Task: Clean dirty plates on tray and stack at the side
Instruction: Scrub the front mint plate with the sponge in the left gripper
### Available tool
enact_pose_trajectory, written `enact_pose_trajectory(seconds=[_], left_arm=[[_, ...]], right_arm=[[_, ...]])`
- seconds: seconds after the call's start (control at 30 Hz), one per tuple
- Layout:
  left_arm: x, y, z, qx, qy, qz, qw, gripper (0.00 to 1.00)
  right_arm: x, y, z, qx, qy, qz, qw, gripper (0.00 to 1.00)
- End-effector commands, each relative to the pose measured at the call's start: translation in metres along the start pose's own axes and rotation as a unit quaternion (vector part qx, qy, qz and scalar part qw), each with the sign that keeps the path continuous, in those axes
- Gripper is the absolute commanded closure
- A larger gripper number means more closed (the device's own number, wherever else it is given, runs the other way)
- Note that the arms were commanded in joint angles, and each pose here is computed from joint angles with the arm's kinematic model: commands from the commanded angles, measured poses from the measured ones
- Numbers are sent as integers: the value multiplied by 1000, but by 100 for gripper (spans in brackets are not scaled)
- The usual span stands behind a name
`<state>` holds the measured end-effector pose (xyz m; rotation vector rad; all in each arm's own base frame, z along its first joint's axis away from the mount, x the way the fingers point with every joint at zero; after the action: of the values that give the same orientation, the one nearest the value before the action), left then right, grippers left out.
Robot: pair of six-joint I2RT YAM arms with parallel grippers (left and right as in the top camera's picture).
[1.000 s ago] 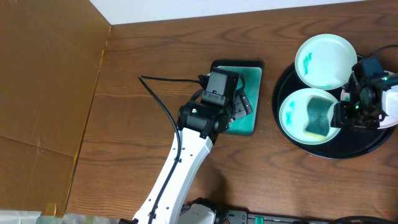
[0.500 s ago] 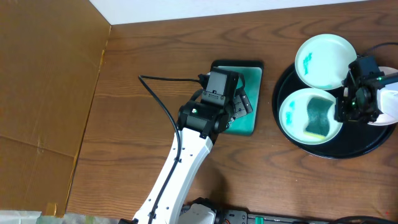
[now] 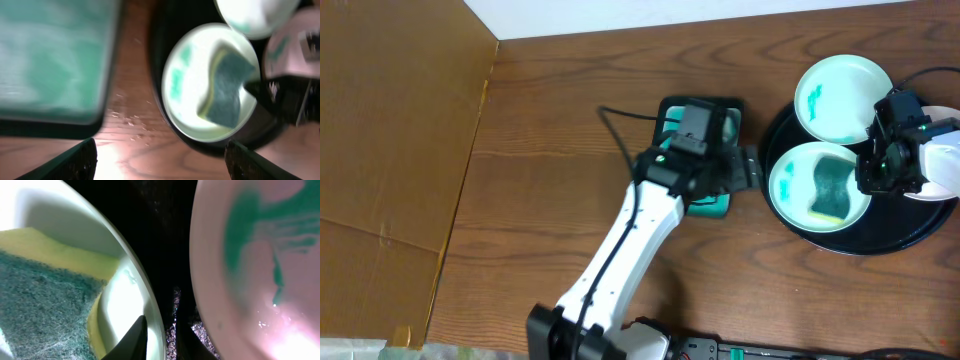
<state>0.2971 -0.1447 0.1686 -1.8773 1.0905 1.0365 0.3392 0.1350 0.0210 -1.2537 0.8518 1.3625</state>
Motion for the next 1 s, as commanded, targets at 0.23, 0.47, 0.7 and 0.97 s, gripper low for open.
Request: enact_pose_trajectory(seconds=[0.23,0.47,0.7,0.97], left_arm=[[46,21,-57,73,89,59,992,33],[100,42,-81,121,90,71,986,31],[137,48,-74,146,30,39,988,32],[141,53,-84,160,16,4,987,35]], right_arm=[[10,4,1,-3,1,13,1000,87],[10,3,1,-3,1,11,1000,85],[10,2,2,-4,1,9,1000,85],[11,2,2,-4,1,8,1000,85]])
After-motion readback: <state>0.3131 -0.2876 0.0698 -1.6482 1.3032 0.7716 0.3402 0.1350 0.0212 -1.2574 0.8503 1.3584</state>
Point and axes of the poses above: each gripper's point midway between its finger pads, its own x axis out along the fingers, its own z axis along the line the jaws close on, y = z × x, the point moved 2 cm from there along -x, back along the fingers, and after that the axes turned 13 degrees about -x, right-handed, at the moved point
